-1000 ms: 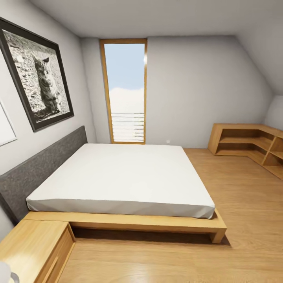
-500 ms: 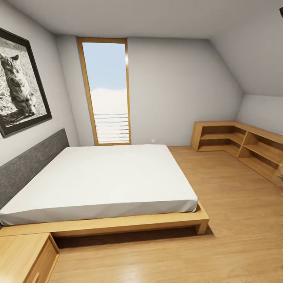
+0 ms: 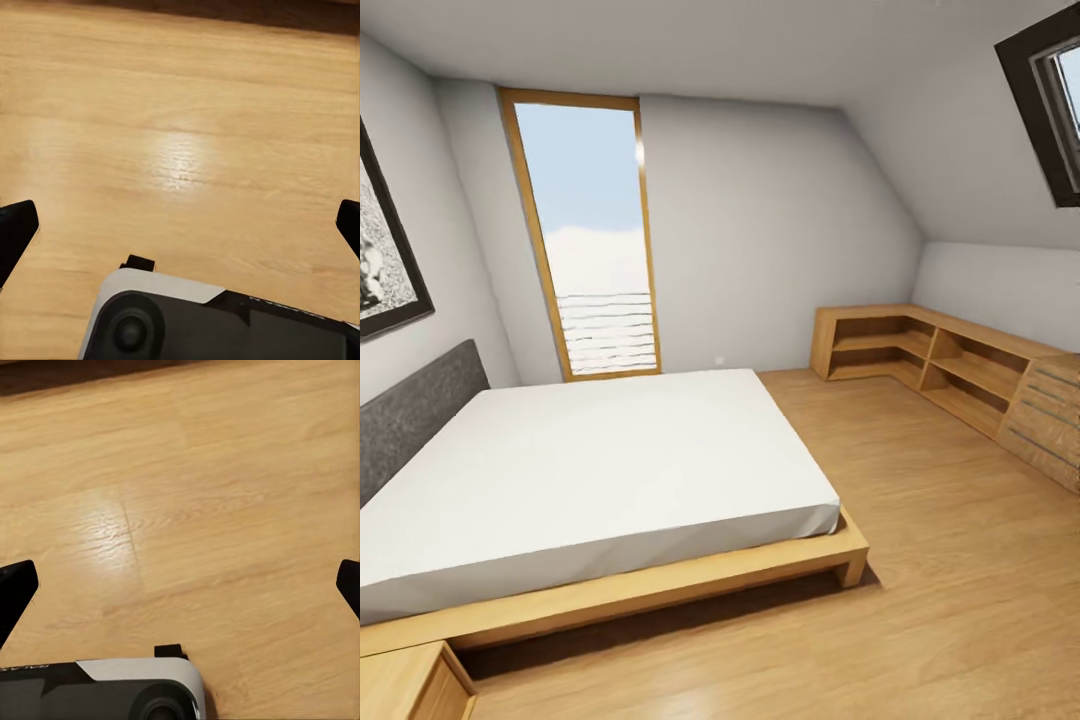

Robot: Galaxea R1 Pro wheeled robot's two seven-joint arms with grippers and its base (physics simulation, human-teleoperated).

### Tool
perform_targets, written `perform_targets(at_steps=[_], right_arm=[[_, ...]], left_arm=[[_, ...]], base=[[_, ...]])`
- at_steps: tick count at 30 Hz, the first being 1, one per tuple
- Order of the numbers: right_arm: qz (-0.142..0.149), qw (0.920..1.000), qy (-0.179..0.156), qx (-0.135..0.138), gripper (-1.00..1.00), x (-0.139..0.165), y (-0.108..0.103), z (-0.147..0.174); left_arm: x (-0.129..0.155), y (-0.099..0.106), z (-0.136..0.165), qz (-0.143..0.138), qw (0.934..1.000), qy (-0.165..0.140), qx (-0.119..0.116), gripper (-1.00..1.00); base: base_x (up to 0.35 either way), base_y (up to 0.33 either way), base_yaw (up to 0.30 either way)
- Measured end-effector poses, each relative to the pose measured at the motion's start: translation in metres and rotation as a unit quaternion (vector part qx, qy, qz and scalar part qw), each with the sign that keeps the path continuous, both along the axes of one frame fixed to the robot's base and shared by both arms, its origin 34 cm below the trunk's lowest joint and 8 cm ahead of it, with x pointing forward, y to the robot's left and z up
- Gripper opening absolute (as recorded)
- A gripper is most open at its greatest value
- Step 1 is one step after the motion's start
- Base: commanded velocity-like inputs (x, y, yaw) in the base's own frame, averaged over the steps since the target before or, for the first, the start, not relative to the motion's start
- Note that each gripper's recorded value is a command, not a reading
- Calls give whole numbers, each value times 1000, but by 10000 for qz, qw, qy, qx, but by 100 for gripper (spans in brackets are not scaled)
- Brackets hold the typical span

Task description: In the bedroom, organize the workspace by keeping the computer under the desk, ensuring the monitor is on the desk, placing the keyboard on the desk next to the monitor, placing the mouse on the desk next to the keyboard, moving the folder from the swivel chair onto the desk next to the mouse, stacking the notebook on top of the folder with the pen on top of the notebook, and positioning the swivel chair next to the desk.

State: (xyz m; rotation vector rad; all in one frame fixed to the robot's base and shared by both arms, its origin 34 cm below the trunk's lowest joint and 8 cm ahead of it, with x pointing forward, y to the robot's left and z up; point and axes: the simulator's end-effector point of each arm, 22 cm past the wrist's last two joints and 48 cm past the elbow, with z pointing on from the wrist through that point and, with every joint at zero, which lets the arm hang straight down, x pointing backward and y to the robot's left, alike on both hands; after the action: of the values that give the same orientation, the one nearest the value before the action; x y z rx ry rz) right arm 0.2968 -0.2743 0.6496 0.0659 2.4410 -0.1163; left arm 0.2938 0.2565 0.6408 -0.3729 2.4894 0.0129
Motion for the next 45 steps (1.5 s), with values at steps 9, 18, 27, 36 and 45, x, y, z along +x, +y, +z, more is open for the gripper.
perform_targets(at_steps=[9,18,27,36,45], right_arm=[[0,10000,-25,-2,100,1,0,1],[0,10000,-28,-3,100,1,0,1],[1,10000,-30,-3,100,1,0,1],[0,10000,-73,-4,100,3,0,2],[0,9999,-110,-4,100,6,0,4]], left_arm=[[0,0,0,-2,10000,0,-5,100],[0,-1,0,-3,10000,4,-10,100],[0,-1,0,-4,10000,3,-11,100],[2,-1,1,-3,10000,-20,-11,100],[3,-1,2,-2,10000,-48,-10,100]], base=[[152,214,-42],[33,39,-5],[4,5,-41],[0,1,-194],[0,0,-247]])
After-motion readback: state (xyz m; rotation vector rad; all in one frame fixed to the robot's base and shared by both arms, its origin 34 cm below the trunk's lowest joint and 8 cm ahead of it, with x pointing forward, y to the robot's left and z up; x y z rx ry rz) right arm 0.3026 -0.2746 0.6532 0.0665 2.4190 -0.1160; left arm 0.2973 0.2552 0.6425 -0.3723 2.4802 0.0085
